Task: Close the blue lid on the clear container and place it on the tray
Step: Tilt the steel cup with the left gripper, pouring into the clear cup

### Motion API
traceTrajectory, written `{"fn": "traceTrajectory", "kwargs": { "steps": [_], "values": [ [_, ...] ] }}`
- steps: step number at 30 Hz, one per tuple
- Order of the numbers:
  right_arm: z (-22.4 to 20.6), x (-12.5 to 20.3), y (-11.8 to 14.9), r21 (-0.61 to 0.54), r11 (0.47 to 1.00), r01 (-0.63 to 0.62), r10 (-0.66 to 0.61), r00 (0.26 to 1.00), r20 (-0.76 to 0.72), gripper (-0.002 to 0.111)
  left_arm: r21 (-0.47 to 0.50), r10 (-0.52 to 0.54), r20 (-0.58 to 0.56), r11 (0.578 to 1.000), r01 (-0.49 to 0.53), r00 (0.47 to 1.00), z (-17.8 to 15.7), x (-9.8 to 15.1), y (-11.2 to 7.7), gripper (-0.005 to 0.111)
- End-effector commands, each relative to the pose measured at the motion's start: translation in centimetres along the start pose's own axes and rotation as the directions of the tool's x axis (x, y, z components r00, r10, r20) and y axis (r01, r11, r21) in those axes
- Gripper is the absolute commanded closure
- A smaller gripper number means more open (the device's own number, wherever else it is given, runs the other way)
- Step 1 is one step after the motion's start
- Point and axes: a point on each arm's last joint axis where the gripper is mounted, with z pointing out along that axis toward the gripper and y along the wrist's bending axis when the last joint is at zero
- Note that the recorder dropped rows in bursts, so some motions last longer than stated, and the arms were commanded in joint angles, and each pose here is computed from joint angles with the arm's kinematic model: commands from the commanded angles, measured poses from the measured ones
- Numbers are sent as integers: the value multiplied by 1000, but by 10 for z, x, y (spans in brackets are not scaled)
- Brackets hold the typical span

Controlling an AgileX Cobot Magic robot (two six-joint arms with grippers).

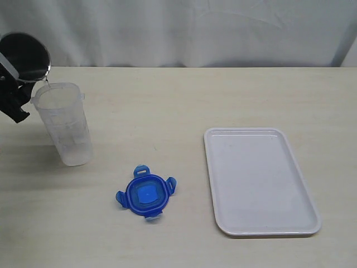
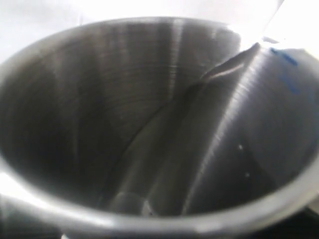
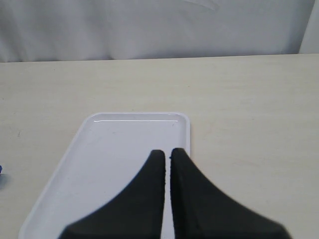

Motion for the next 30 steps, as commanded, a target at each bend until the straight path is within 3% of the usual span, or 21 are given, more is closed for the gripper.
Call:
{"fn": "traceTrajectory", "kwargs": {
  "steps": [1, 30],
  "values": [
    [0, 1, 0, -3, 1000, 0, 0, 1000, -1, 104, -67, 35, 46, 997, -32, 998, 0, -8, 12, 107],
    [0, 1, 0, -3, 1000, 0, 0, 1000, -1, 104, -14, 45, 64, 999, -44, 997, 0, -9, 7, 107]
  ]
}}
